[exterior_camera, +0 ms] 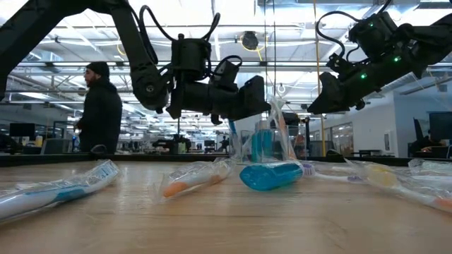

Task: Pick & Place toothbrushing station
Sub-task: Put the top violet toothbrush into the transparent organizer

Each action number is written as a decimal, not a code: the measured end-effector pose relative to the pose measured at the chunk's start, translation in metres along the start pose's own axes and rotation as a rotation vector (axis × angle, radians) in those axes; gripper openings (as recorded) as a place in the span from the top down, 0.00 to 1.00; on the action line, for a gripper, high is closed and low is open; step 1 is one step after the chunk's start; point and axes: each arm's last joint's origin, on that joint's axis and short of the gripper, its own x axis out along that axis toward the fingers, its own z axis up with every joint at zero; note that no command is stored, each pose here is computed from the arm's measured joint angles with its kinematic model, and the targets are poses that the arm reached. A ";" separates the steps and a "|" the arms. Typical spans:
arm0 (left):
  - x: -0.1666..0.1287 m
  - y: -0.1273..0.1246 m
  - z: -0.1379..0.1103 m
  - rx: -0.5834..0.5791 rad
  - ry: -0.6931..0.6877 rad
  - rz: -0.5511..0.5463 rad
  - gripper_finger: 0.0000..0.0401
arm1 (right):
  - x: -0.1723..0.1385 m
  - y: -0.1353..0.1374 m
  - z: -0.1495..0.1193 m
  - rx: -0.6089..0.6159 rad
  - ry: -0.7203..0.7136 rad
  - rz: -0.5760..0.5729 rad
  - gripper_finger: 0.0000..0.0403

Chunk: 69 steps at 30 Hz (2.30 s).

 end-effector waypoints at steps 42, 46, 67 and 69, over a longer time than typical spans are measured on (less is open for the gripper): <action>-0.182 0.010 0.133 0.200 0.507 0.129 0.65 | -0.005 0.019 -0.006 0.083 0.082 0.258 0.68; -0.183 0.019 0.117 0.206 0.500 0.163 0.65 | -0.011 0.033 -0.004 0.072 0.036 0.307 0.71; -0.167 0.030 0.093 0.177 0.621 -0.038 0.65 | -0.038 0.154 0.053 -0.172 -0.055 0.589 0.75; -0.166 0.030 0.093 0.177 0.619 -0.039 0.65 | -0.037 0.169 0.056 -0.210 -0.015 0.579 0.75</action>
